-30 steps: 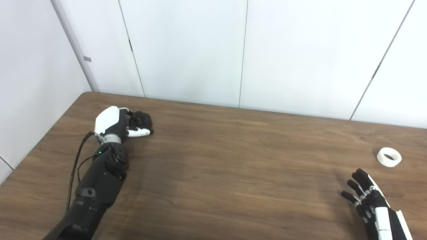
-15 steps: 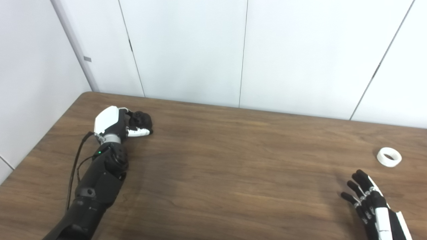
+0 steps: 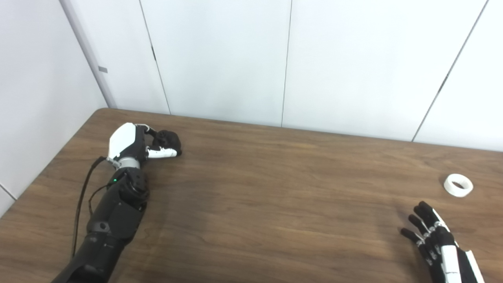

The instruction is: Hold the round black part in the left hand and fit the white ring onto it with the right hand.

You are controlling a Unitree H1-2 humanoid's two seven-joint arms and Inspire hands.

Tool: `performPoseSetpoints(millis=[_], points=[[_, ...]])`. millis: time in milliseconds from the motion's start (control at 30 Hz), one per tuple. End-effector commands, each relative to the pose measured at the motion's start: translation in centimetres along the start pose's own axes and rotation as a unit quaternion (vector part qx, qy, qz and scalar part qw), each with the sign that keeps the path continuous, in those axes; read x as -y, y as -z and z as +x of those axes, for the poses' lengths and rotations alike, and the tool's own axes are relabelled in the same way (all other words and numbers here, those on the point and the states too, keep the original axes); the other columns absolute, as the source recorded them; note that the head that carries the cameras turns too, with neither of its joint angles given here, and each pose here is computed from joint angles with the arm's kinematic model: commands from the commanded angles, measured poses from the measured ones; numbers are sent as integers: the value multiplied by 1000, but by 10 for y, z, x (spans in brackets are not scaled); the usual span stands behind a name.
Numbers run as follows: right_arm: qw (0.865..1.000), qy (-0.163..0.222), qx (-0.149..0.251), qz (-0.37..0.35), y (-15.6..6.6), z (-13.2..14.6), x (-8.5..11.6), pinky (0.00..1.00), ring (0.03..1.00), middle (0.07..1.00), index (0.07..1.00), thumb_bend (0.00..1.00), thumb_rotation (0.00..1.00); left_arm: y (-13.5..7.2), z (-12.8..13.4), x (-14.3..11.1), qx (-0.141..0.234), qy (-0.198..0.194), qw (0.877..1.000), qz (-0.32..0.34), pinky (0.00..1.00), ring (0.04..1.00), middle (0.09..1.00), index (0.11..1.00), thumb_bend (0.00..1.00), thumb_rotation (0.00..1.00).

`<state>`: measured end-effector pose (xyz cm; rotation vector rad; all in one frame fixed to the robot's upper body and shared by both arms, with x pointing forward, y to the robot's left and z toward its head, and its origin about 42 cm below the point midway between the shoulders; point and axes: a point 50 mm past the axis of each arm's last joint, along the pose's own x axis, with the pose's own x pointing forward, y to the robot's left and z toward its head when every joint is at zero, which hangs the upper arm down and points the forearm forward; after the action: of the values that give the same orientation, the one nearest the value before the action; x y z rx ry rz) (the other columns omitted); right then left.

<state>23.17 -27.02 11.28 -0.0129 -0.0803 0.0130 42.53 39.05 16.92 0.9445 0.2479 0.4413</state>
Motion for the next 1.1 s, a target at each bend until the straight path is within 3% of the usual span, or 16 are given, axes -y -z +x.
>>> performPoseSetpoints(millis=[0, 433, 1067], points=[[999, 12, -29, 8, 15, -16, -2, 798, 909, 928, 905, 613, 938, -19, 12, -25, 34, -49, 998, -8, 1000, 902, 791, 484, 520, 45], [1000, 11, -29, 7, 12, -16, -5, 801, 907, 926, 904, 602, 938, -16, 8, -27, 41, -54, 998, -2, 1000, 897, 790, 485, 521, 46], [1000, 12, -24, 7, 9, -12, -16, 799, 913, 928, 909, 595, 939, -29, -21, -21, 116, -40, 992, 19, 1000, 876, 783, 485, 522, 46]])
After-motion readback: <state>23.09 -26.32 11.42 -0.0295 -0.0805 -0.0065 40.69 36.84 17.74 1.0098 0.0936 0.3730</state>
